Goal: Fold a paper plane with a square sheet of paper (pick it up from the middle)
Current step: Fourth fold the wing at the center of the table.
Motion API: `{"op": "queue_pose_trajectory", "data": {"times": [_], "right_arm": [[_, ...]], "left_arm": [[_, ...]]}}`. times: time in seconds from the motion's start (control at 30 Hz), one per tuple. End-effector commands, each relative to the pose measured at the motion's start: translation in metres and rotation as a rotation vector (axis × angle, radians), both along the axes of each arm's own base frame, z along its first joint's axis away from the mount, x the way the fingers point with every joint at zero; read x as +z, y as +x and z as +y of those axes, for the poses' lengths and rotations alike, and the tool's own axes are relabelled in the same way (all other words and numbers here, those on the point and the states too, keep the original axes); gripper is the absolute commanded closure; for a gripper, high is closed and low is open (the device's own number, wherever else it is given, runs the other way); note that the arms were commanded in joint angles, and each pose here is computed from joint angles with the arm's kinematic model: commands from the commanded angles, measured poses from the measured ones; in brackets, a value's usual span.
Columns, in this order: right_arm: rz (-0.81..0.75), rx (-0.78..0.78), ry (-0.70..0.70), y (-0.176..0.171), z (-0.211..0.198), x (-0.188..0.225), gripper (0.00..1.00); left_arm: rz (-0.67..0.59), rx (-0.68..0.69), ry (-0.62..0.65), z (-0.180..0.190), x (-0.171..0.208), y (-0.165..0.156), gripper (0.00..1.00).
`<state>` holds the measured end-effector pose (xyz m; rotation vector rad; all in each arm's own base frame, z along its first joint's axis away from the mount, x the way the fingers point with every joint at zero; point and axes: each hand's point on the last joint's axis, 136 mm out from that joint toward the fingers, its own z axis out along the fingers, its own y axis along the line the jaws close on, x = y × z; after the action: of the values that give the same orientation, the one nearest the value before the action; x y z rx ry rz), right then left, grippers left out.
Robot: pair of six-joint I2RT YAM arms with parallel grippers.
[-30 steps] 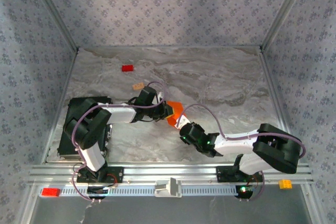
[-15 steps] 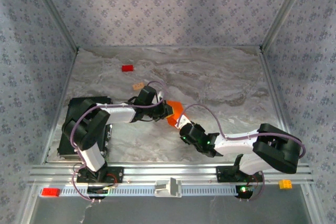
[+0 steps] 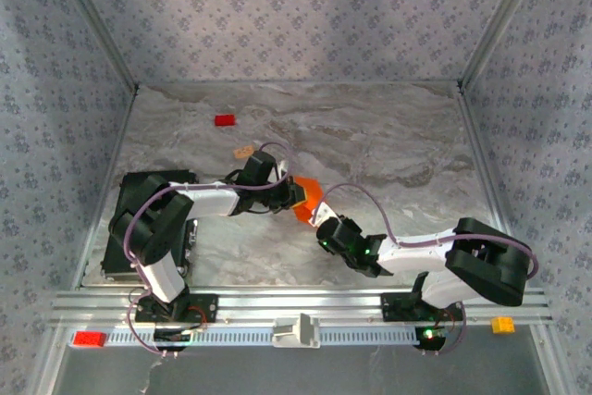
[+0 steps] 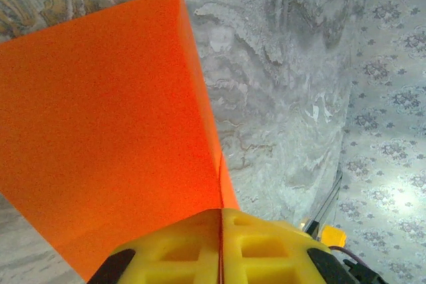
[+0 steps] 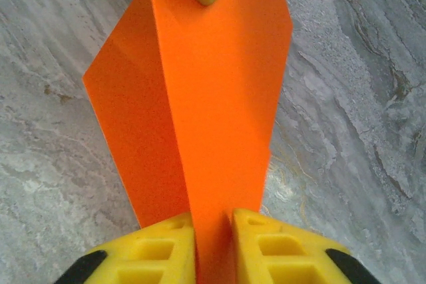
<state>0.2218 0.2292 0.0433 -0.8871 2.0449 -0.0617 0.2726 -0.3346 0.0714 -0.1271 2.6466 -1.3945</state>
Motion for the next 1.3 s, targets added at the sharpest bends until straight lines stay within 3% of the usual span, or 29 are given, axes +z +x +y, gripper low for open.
{"op": "queue_pose_trajectory", "data": {"times": [0.0, 0.2, 0.6, 0.97, 1.27], "right_arm": [[-0.006, -0.015, -0.013, 0.0, -0.004, -0.002, 0.84], [0.006, -0.021, 0.006, 0.001, -0.002, -0.002, 0.9], [0.126, -0.067, 0.152, 0.004, 0.004, -0.009, 0.89], [0.196, -0.078, 0.235, 0.004, 0.006, -0.014, 0.86], [0.248, -0.066, 0.298, 0.004, 0.011, -0.014, 0.95]], "left_arm": [[-0.046, -0.016, -0.024, -0.005, 0.017, 0.005, 0.91], [-0.049, -0.009, -0.02, -0.004, 0.018, 0.006, 0.87], [-0.084, 0.048, 0.052, 0.012, 0.024, 0.01, 0.48], [-0.099, 0.06, 0.075, 0.017, 0.029, 0.01, 0.43], [-0.101, 0.059, 0.075, 0.017, 0.03, 0.01, 0.43]]}}
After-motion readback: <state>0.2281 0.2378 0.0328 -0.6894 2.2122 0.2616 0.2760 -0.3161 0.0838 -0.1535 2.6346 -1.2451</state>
